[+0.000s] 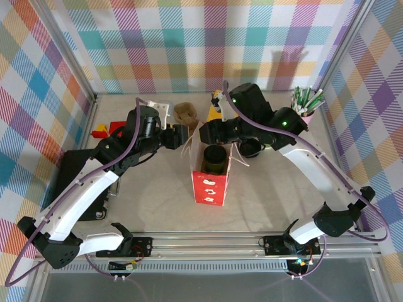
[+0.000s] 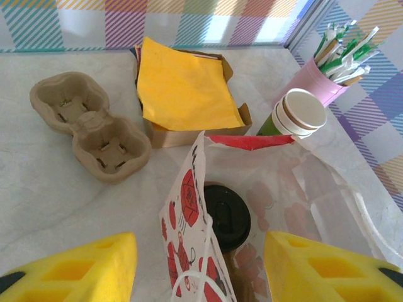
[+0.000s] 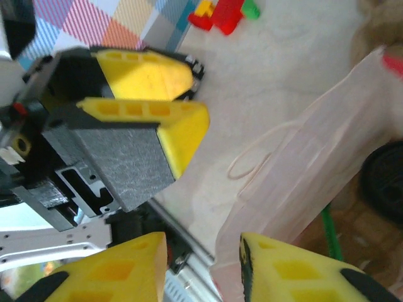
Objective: Pack the takeout coffee
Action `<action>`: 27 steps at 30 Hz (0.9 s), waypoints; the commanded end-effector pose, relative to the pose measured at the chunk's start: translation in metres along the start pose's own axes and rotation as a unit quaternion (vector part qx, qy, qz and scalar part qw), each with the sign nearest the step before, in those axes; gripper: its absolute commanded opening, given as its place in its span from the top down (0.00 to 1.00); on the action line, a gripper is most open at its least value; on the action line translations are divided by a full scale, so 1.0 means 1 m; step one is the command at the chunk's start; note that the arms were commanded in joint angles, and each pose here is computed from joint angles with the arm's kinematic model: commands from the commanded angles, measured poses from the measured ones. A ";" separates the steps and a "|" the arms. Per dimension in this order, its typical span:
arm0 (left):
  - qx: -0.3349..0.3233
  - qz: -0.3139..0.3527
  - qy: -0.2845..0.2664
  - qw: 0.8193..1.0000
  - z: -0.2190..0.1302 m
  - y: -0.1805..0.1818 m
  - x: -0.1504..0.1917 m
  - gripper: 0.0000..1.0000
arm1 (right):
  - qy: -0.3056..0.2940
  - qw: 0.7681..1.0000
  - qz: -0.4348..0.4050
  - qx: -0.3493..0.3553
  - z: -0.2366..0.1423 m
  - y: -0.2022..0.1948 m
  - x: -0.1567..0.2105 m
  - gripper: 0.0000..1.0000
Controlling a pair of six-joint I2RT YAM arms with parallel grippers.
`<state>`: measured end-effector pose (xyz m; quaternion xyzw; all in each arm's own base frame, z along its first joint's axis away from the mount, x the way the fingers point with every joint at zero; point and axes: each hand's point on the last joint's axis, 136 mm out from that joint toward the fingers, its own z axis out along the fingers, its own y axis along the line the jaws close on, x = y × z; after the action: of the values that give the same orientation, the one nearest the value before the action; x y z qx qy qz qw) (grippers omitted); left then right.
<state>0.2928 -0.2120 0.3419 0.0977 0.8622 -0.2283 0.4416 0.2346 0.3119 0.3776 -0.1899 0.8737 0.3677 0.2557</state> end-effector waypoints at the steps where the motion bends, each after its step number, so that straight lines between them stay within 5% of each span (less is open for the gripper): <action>1: -0.006 0.003 -0.013 1.000 -0.014 0.002 -0.007 0.45 | -0.046 0.996 -0.044 0.065 -0.018 -0.014 -0.017 0.58; 10: -0.008 0.005 -0.016 1.000 -0.017 0.002 -0.010 0.45 | -0.129 0.942 -0.074 0.301 -0.038 -0.085 -0.084 0.56; 18: -0.004 0.005 -0.016 1.000 -0.018 0.001 -0.010 0.45 | -0.155 0.915 -0.035 0.371 -0.009 -0.167 -0.137 0.56; 27: -0.008 0.005 -0.013 1.000 -0.022 0.003 -0.007 0.45 | -0.118 0.900 0.036 0.417 0.059 -0.267 -0.147 0.44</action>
<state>0.2874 -0.2052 0.3416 0.0954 0.8659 -0.2204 0.4388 0.4924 0.2025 0.2810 -0.0125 0.9234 -0.0049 0.3837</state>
